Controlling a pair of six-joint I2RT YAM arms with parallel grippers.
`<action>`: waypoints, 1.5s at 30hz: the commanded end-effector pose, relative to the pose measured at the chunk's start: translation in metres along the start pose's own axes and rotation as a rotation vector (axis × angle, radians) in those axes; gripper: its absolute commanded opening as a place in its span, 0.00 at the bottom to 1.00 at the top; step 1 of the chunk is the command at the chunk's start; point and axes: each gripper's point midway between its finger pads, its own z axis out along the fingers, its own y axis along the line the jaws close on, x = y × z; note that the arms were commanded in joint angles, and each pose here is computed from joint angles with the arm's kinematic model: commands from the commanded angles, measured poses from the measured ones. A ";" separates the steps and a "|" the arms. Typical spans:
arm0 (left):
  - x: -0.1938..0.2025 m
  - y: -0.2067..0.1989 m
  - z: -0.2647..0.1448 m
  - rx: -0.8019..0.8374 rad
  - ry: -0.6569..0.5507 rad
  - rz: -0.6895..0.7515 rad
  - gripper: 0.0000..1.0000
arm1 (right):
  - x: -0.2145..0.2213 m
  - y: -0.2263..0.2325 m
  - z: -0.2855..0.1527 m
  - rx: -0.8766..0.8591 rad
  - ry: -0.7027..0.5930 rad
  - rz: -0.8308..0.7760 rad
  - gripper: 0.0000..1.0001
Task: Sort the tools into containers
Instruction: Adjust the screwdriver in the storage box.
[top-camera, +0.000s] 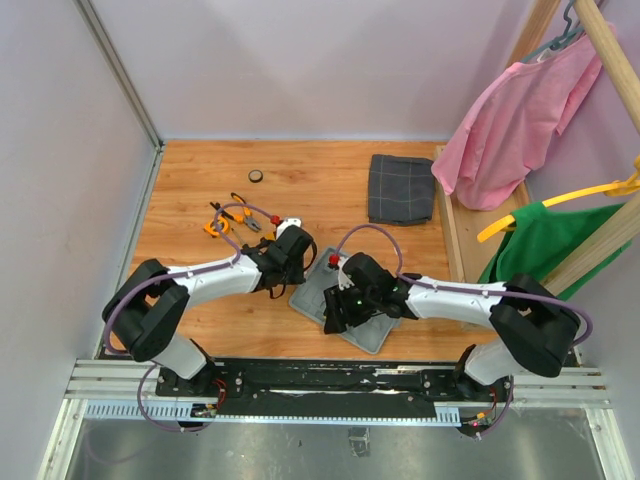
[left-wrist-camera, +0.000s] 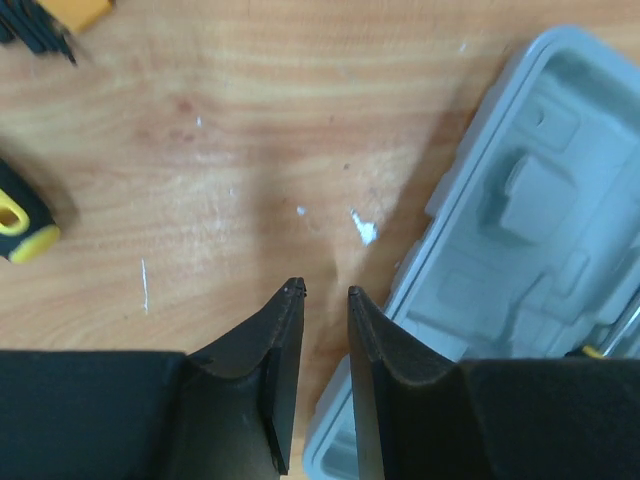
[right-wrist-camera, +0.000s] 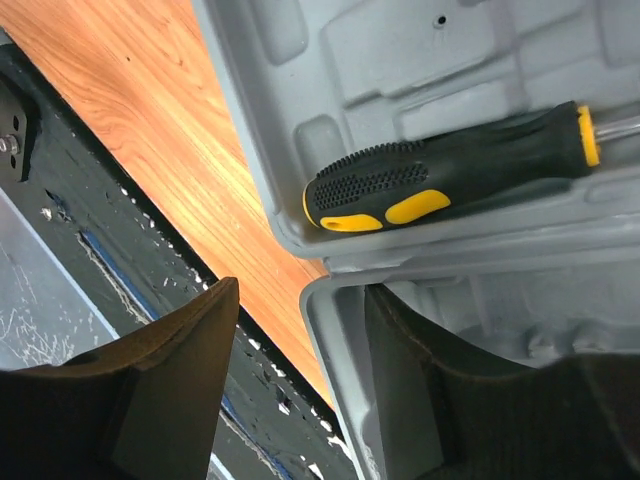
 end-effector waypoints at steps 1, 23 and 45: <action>-0.028 0.006 -0.006 -0.063 -0.068 0.044 0.29 | -0.018 -0.001 -0.008 0.077 -0.069 0.002 0.56; -0.030 -0.060 -0.079 0.386 -0.242 0.143 0.43 | -0.093 -0.061 -0.079 0.322 -0.268 0.061 0.56; -0.017 -0.066 -0.078 0.421 -0.248 0.212 0.47 | -0.153 -0.101 -0.140 0.481 -0.610 0.044 0.99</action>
